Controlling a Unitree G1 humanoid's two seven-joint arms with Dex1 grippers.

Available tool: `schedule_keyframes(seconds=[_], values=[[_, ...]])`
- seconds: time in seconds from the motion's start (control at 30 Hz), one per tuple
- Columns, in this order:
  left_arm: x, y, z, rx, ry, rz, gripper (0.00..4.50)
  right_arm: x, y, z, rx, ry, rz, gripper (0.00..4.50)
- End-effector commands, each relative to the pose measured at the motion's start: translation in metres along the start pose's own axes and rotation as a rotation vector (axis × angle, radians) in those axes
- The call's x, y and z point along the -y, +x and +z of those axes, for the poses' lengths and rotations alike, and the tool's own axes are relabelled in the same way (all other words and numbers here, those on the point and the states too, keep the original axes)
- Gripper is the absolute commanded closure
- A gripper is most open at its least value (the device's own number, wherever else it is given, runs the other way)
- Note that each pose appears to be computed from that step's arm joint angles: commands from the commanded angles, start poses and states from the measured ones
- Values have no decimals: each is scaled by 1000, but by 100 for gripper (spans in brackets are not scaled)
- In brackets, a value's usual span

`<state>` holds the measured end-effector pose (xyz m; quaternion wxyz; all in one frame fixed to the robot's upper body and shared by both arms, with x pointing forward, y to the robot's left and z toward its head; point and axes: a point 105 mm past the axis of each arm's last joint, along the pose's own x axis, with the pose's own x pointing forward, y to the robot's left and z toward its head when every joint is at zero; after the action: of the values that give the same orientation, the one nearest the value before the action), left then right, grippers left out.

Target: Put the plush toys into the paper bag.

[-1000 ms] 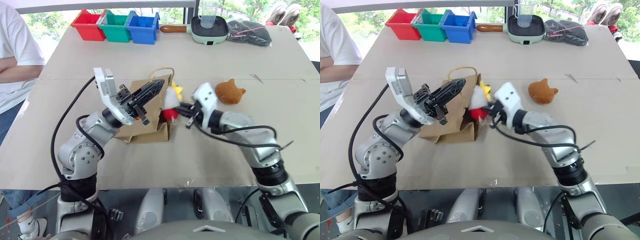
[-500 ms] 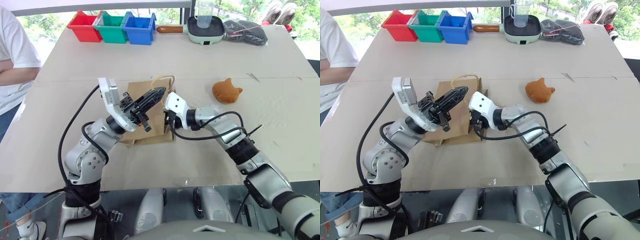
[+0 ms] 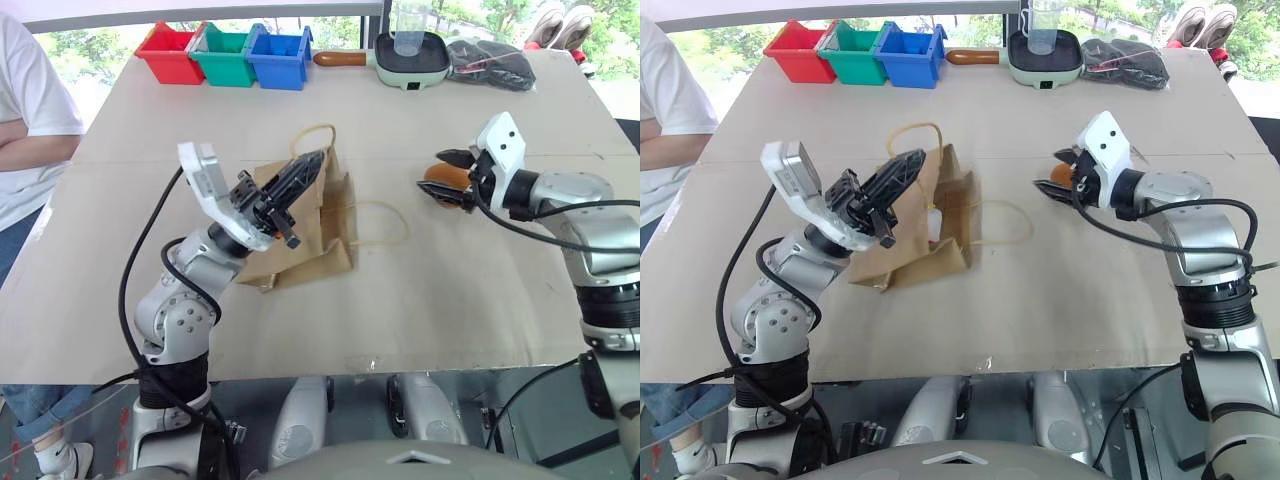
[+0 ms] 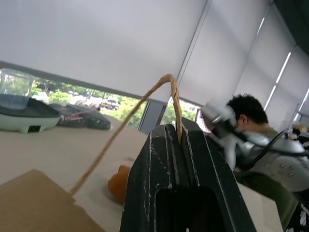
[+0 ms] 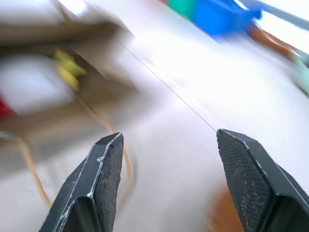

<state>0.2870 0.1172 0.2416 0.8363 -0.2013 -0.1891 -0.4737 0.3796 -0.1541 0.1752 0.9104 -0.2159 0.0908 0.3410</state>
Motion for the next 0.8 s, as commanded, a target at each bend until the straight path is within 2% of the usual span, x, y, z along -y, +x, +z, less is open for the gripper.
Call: schedule_keyframes(seconds=[0.03, 0.1, 0.13, 0.17, 0.2, 0.23, 0.27, 0.33, 0.43, 0.57, 0.63, 0.7, 0.8], values=[[14, 14, 27, 104, -29, -57, 450, 12, 18, -38, -189, 45, -65, 160], [16, 15, 31, 107, -43, -58, 450, 9, 28, -50, -224, 59, -63, 160], [16, 13, 30, 96, -41, -58, 450, 10, 31, -55, -241, 39, -72, 212], [16, 10, 27, 79, -38, -52, 450, 12, 32, -55, -235, 19, -82, 234], [15, 6, 24, 60, -37, -44, 450, 14, 32, -54, -224, -3, -96, 311], [14, 2, 18, 35, -40, -33, 450, 18, 30, -53, -212, -34, -105, 330], [13, -3, 12, 12, -42, -20, 450, 20, 27, -51, -192, -53, -110, 388], [14, -10, 4, -17, -47, -6, 450, 27, 19, -47, -159, -81, -129, 446], [20, -17, 1, -24, -68, 8, 450, 35, 2, -22, -29, -109, -156, 446], [23, -24, 0, -34, -71, 22, 450, 31, -24, 42, 210, -229, -145, 446], [24, -25, 0, -35, -71, 26, 450, 28, -31, 56, 246, -295, -143, 446], [24, -26, 0, -36, -71, 28, 450, 24, -40, 67, 220, -508, -146, 446], [23, -25, 0, -41, -64, 23, 450, 36, -57, 106, 276, -679, -247, 446]])
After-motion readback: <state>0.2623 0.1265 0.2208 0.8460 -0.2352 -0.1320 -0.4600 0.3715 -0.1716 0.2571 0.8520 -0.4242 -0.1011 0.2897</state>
